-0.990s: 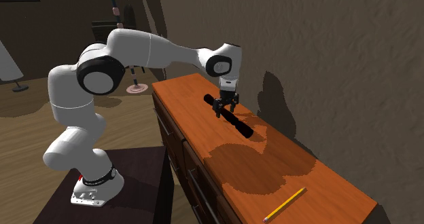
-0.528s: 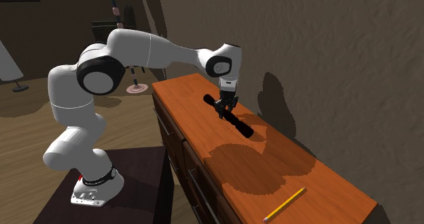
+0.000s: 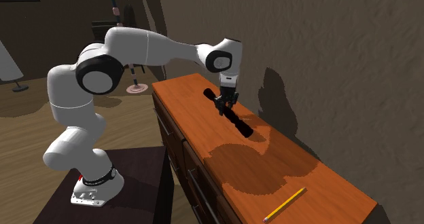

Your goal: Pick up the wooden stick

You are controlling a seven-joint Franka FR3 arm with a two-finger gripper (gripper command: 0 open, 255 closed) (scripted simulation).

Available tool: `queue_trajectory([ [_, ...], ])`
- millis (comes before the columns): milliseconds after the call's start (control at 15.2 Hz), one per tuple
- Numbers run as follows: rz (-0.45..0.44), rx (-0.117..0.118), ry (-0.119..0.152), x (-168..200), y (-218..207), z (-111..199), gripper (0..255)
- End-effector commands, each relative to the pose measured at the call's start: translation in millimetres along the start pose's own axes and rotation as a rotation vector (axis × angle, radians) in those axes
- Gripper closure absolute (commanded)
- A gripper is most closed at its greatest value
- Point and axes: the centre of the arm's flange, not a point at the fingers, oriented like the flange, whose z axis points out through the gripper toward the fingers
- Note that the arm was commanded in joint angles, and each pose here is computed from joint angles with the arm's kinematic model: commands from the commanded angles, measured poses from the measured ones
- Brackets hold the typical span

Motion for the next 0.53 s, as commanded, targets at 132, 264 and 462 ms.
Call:
queue_trajectory([
  [132,0.0,0.0,0.0,0,2,-22,255],
  [264,0.0,0.0,0.0,1,3,-32,255],
  [462,0.0,0.0,0.0,1,4,-48,255],
])
